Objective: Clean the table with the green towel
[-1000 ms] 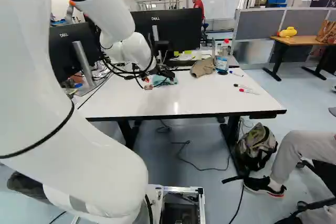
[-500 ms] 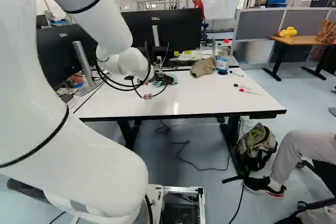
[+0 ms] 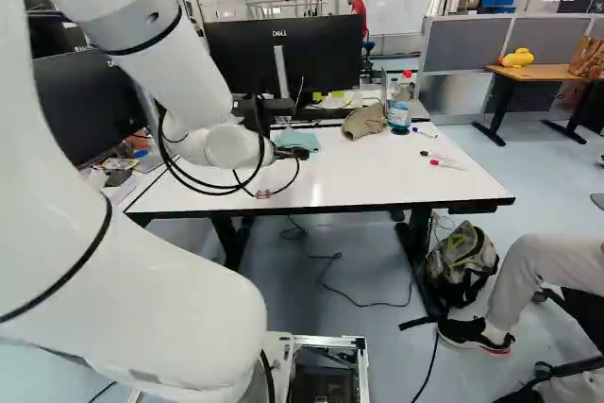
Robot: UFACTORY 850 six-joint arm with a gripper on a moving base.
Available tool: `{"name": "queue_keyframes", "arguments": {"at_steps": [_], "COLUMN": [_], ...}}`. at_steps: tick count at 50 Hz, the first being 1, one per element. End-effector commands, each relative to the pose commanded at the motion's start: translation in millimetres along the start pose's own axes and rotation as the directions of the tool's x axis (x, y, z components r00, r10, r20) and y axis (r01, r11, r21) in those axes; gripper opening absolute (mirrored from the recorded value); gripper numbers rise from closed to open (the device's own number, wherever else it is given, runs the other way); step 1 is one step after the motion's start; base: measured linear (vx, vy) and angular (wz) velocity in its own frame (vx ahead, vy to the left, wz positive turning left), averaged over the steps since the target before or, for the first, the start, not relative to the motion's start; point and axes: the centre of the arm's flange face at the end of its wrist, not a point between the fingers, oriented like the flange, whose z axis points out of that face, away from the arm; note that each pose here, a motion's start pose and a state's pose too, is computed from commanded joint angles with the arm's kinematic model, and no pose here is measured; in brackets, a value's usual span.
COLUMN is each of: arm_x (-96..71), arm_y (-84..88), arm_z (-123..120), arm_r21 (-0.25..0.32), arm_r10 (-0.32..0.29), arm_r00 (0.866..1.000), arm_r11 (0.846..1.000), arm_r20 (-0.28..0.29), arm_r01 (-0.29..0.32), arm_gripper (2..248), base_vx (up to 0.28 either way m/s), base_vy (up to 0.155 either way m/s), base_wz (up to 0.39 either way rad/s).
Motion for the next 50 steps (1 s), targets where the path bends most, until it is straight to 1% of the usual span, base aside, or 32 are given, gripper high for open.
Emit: {"name": "queue_keyframes", "arguments": {"at_steps": [19, 25, 37, 50], "arm_x": [-32.4, -40.4, -54.6, -66.3], "arm_y": [-2.9, -3.5, -4.5, -5.3], "arm_z": [-15.6, -19.8, -27.8, -34.7], "arm_r21": [0.008, 0.01, 0.013, 0.016], "arm_r10": [-0.004, -0.005, -0.006, -0.007], "arm_r00": [0.996, 0.994, 0.988, 0.983], "arm_r11": [1.0, 1.0, 1.0, 1.0], "arm_r20": [-0.09, -0.112, -0.152, -0.184], "arm_r01": [0.005, 0.006, 0.008, 0.01], "arm_gripper": [247, 247, 247, 247], "base_vx": [0.0, 0.0, 0.0, 0.0], "base_vy": [0.0, 0.0, 0.0, 0.0], "base_wz": [0.0, 0.0, 0.0, 0.0]}}
